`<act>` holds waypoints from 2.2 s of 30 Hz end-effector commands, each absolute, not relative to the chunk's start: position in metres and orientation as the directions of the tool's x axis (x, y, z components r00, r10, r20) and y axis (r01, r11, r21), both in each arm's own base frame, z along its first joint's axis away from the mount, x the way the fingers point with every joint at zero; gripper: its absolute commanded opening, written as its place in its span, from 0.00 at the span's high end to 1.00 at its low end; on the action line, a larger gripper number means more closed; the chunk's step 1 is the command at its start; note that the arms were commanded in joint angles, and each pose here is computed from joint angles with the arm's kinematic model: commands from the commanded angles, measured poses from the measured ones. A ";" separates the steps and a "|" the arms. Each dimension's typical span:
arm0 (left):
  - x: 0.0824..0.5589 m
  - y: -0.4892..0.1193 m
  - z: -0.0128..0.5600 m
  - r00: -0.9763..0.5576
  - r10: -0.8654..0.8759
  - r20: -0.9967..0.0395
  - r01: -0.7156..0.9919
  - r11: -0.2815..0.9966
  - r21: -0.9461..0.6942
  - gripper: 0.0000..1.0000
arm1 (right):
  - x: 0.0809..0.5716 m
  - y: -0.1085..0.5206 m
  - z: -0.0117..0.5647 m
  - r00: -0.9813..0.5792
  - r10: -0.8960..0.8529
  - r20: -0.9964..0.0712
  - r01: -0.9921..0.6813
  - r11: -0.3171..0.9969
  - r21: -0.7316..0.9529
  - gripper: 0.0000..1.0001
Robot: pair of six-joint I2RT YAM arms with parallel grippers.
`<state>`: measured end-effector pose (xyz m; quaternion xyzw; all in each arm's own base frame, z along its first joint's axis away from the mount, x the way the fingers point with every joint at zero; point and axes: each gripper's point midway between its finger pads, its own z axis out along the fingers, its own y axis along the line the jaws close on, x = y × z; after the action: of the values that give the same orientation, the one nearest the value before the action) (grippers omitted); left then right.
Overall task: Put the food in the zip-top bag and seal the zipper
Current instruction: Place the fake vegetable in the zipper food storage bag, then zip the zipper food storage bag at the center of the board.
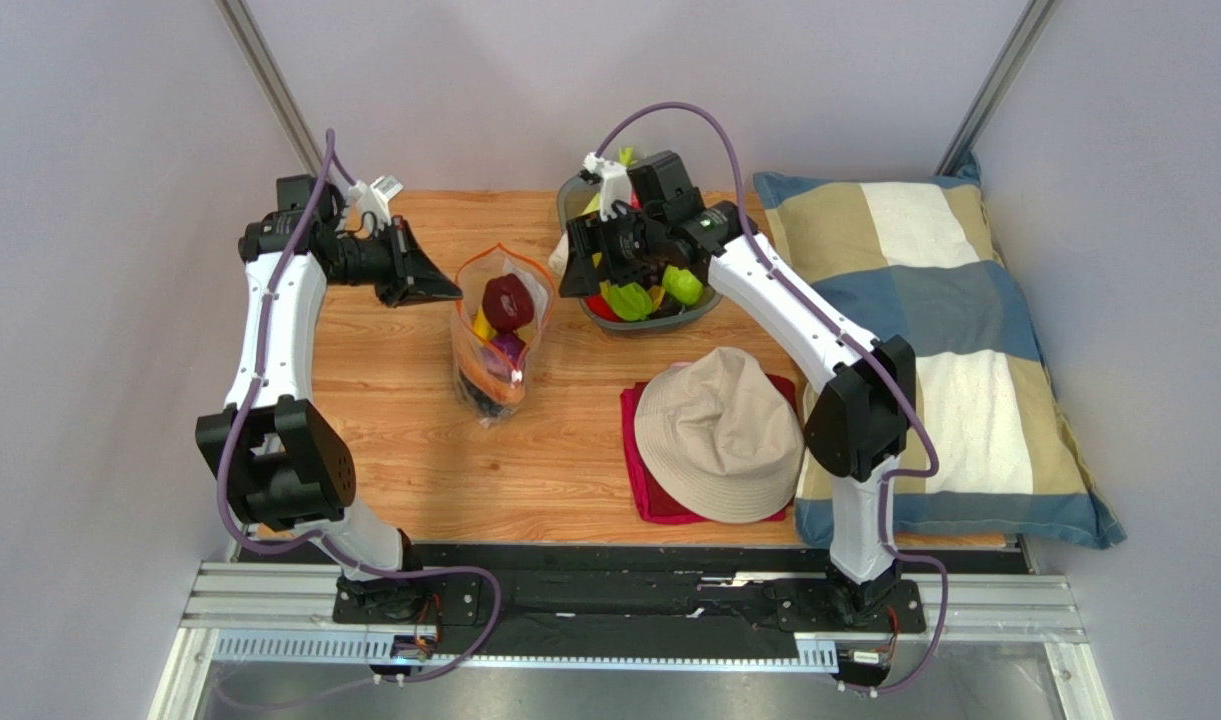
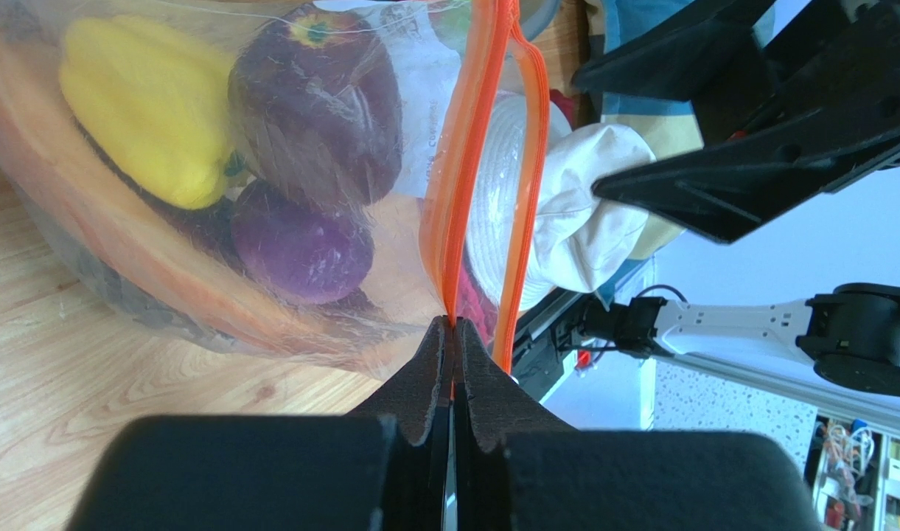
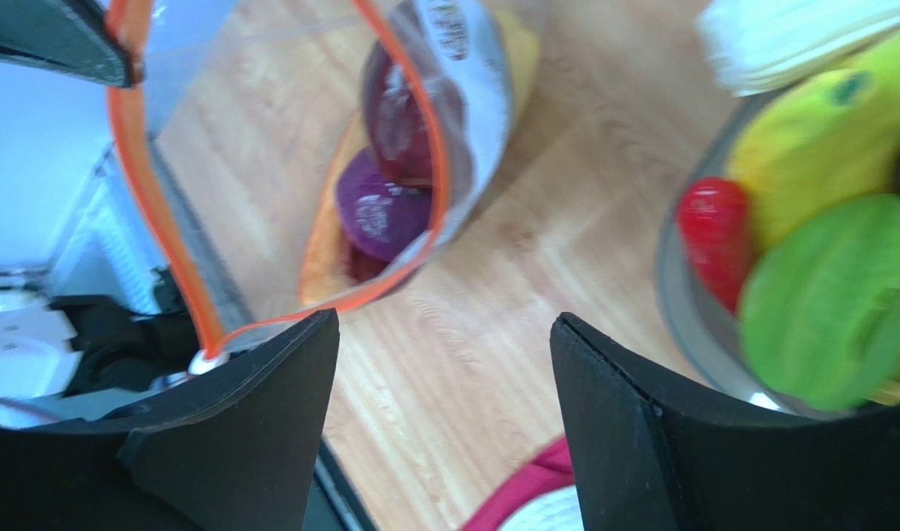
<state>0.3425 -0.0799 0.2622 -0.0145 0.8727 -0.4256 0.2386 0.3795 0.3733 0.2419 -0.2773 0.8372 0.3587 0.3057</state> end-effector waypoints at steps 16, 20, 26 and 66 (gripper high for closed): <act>0.352 -0.096 0.274 -0.865 -0.154 -0.478 0.279 0.644 -0.713 1.00 | 0.330 0.434 0.265 -0.853 -0.173 -0.493 -0.522 0.278 0.806 1.00; 0.377 -0.112 0.285 -0.838 -0.096 -0.537 0.356 0.649 -0.672 1.00 | 0.318 0.443 0.301 -0.852 -0.116 -0.510 -0.523 0.174 0.834 1.00; 0.386 -0.124 0.272 -0.830 -0.026 -0.558 0.409 0.652 -0.639 0.84 | 0.331 0.447 0.250 -0.916 -0.099 -0.390 -0.402 0.246 0.882 1.00; 0.260 -0.098 0.189 0.099 0.280 -0.955 0.696 0.667 0.268 0.28 | 0.351 0.443 0.246 -0.967 -0.014 -0.256 -0.253 0.223 0.942 1.00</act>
<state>0.2447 -0.0884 0.1619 0.3444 0.7023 -0.1867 0.5945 0.3454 0.4410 0.2328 -0.0772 0.7919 0.5995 0.0868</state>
